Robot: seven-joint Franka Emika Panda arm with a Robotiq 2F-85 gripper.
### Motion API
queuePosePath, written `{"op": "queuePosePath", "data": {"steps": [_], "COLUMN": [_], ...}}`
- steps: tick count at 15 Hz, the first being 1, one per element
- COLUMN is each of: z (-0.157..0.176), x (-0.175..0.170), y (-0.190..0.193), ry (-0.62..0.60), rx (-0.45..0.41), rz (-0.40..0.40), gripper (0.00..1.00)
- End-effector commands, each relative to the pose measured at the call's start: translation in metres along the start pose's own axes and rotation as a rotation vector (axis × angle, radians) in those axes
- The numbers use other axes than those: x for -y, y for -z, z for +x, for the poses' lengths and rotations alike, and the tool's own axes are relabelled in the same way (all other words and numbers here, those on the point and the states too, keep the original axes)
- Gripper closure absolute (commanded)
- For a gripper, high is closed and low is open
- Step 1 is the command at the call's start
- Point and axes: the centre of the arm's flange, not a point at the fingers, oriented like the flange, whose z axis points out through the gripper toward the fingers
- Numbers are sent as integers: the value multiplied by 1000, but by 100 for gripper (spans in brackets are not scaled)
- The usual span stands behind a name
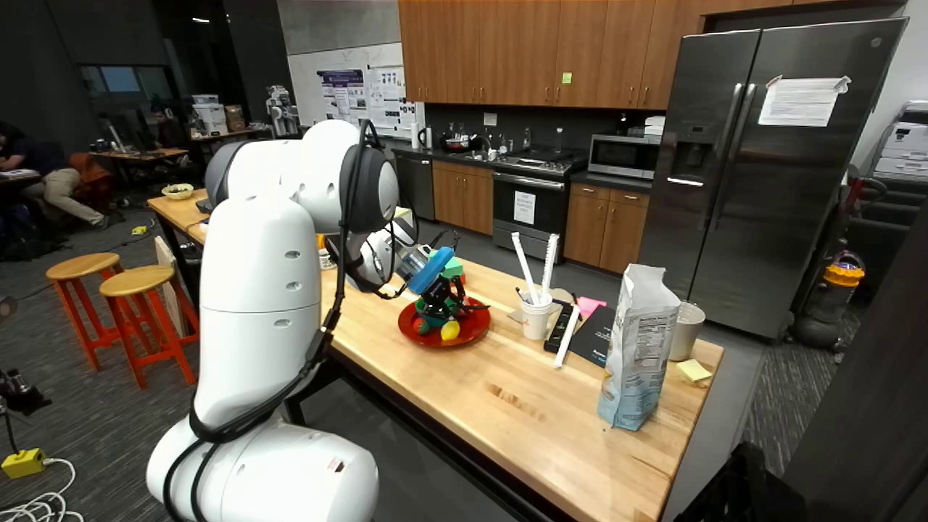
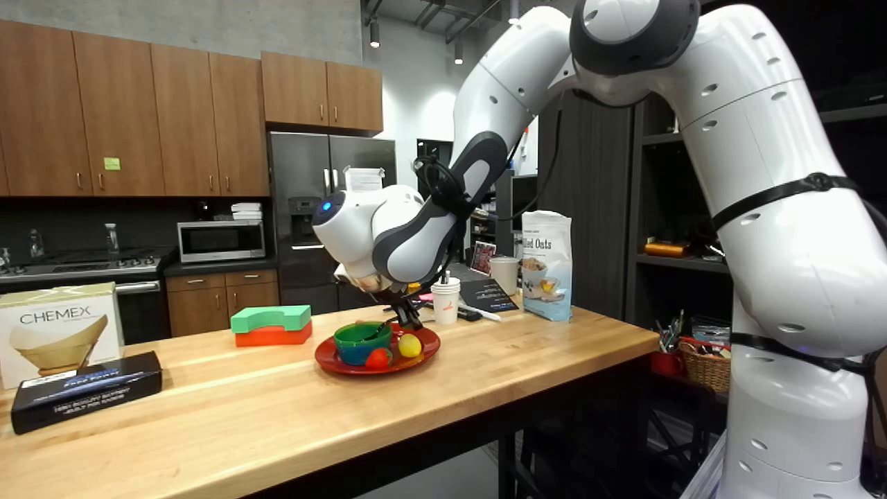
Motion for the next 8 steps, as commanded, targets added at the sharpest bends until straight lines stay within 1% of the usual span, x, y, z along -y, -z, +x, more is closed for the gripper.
{"op": "queuePosePath", "data": {"steps": [1, 2, 4, 8], "z": [0, 1, 2, 5], "x": [0, 1, 3, 4], "y": [1, 1, 1, 3], "ry": [-1, 4, 18, 30], "rx": [0, -14, -45, -74], "rz": [12, 19, 44, 38], "gripper": [41, 41, 30, 3]}}
